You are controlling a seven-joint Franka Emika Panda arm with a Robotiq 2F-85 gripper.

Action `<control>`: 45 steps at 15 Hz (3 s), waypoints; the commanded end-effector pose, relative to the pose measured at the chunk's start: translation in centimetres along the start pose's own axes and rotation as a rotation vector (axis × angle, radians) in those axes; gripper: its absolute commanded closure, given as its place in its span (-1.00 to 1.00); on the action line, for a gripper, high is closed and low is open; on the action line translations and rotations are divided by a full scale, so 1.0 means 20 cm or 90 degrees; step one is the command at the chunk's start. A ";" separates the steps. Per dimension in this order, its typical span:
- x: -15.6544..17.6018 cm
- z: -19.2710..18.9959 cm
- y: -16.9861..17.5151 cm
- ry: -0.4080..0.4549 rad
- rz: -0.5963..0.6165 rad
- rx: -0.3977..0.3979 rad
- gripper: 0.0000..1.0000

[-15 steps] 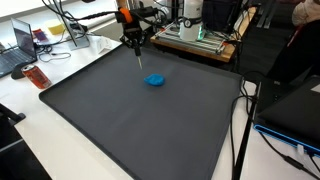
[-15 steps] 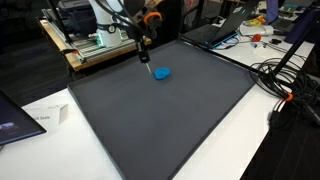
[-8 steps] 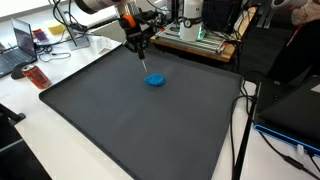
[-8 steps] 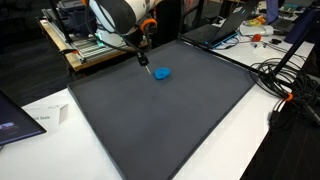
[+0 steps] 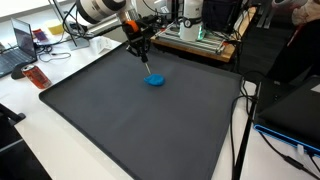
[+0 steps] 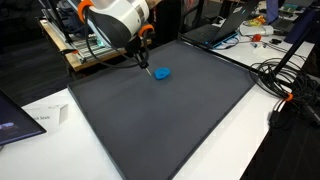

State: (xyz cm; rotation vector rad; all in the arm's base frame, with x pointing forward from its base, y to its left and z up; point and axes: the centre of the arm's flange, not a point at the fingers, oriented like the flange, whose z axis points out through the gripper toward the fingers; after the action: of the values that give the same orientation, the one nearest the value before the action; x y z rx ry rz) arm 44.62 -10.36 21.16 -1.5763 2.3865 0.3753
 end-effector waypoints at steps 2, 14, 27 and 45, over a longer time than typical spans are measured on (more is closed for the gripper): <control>-0.02 -0.05 0.00 0.003 -0.008 0.004 0.94; -0.54 -0.26 0.15 0.179 0.055 0.012 0.94; -0.83 -0.16 0.18 0.414 0.157 0.089 0.94; -1.04 0.04 0.24 0.544 0.149 0.184 0.94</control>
State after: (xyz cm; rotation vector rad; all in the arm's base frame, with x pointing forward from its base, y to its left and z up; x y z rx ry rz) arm 45.19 6.72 25.74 -1.5323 3.0134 -0.6501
